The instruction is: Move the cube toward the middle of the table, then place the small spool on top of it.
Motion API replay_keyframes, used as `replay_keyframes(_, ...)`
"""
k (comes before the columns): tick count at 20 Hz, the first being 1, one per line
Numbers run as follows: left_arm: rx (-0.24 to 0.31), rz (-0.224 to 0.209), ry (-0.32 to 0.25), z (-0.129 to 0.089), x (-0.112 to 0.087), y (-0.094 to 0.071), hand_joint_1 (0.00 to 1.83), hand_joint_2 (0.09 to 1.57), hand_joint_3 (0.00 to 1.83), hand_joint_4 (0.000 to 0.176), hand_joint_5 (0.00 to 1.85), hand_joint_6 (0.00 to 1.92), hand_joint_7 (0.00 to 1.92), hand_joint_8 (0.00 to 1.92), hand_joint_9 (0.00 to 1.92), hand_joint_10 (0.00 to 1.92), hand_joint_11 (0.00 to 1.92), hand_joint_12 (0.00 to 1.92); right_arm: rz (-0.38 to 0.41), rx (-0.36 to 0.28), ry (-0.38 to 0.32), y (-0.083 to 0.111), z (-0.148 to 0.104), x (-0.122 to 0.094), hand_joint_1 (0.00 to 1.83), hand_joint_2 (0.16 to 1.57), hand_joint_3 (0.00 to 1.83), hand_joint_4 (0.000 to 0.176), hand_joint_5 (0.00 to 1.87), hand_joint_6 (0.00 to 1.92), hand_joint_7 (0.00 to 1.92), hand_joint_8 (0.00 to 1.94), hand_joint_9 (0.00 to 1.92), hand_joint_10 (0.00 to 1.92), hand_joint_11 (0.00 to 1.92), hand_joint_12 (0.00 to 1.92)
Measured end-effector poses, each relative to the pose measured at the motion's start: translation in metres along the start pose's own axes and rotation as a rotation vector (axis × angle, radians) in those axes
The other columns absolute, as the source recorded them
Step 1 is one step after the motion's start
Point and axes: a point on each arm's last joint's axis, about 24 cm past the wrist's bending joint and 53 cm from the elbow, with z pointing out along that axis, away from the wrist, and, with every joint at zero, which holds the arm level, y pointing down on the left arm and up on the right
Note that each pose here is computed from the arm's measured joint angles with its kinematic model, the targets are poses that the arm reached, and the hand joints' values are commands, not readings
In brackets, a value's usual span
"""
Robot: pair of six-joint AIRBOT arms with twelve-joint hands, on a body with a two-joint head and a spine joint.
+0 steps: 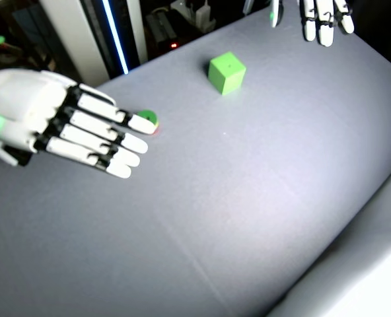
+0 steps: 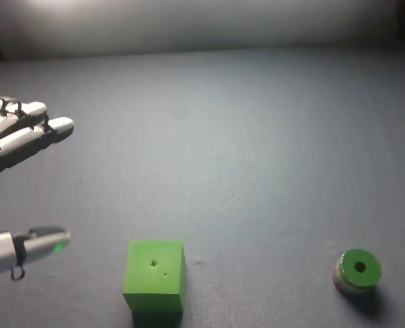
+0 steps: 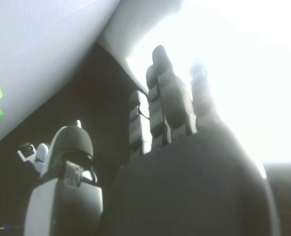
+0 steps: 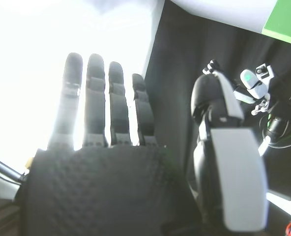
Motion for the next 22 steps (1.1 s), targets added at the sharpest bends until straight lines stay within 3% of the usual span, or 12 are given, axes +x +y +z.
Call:
replay_keyframes(2,0.002,-0.003,-0.001,0.000,0.000,0.000,0.59,0.90,0.00,0.124,0.30,0.00,0.18,0.01,0.20,0.01,0.00,0.62,0.000,-0.001,-0.001,0.000,0.000,0.000,0.69,1.29,0.00,0.000,0.55,0.00,0.55,0.01,0.52,0.01,0.30,0.59)
replay_keyframes(3,0.004,-0.005,0.001,0.000,0.000,-0.001,0.59,0.90,0.00,0.129,0.30,0.00,0.18,0.00,0.19,0.01,0.00,0.62,0.000,0.000,-0.001,0.000,0.000,0.000,0.69,1.29,0.00,0.000,0.55,0.00,0.55,0.00,0.52,0.01,0.30,0.59)
replay_keyframes(4,0.006,-0.011,0.004,0.000,0.001,-0.002,0.58,0.89,0.00,0.150,0.28,0.00,0.18,0.00,0.20,0.01,0.00,0.62,0.000,0.001,0.000,0.000,0.000,0.000,0.70,1.29,0.00,0.000,0.55,0.00,0.55,0.00,0.52,0.00,0.28,0.64)
replay_keyframes(6,0.030,-0.028,0.024,0.001,0.005,-0.007,0.61,0.84,0.00,0.168,0.27,0.00,0.17,0.00,0.21,0.01,0.00,0.55,0.000,0.000,-0.001,0.000,0.000,0.000,0.72,1.29,0.00,0.000,0.55,0.00,0.53,0.00,0.52,0.00,0.27,0.65)
replay_keyframes(9,0.116,-0.067,0.081,0.005,0.018,-0.029,0.56,0.80,0.00,0.176,0.19,0.00,0.19,0.00,0.26,0.00,0.00,0.72,0.001,0.001,0.000,0.000,0.000,0.000,0.68,1.29,0.00,0.000,0.55,0.00,0.54,0.00,0.53,0.00,0.27,0.65)
replay_keyframes(12,0.197,-0.107,0.136,0.015,0.035,-0.049,0.53,0.81,0.00,0.176,0.15,0.00,0.10,0.00,0.18,0.00,0.00,0.61,0.002,0.001,0.000,0.000,0.000,0.000,0.73,1.29,0.00,0.000,0.56,0.00,0.54,0.00,0.52,0.00,0.27,0.64)
replay_keyframes(14,0.219,-0.121,0.176,0.022,0.047,-0.055,0.52,0.79,0.00,0.176,0.18,0.01,0.12,0.01,0.19,0.01,0.03,0.61,0.002,0.000,0.000,0.000,0.000,0.000,0.71,1.30,0.00,0.000,0.55,0.00,0.55,0.00,0.54,0.00,0.29,0.63)
replay_keyframes(17,0.236,-0.099,0.265,0.032,0.076,-0.061,0.58,0.79,0.00,0.176,0.23,0.00,0.15,0.00,0.21,0.00,0.09,0.66,0.001,-0.001,0.000,0.000,0.000,0.001,0.69,1.30,0.00,0.000,0.56,0.00,0.55,0.00,0.54,0.00,0.32,0.57)
replay_keyframes(22,0.206,-0.066,0.393,0.037,0.117,-0.056,0.55,0.83,0.00,0.176,0.18,0.00,0.10,0.00,0.14,0.00,0.01,0.68,0.002,0.000,0.001,-0.001,0.000,0.001,0.73,1.30,0.00,0.000,0.56,0.00,0.55,0.00,0.54,0.00,0.33,0.55)
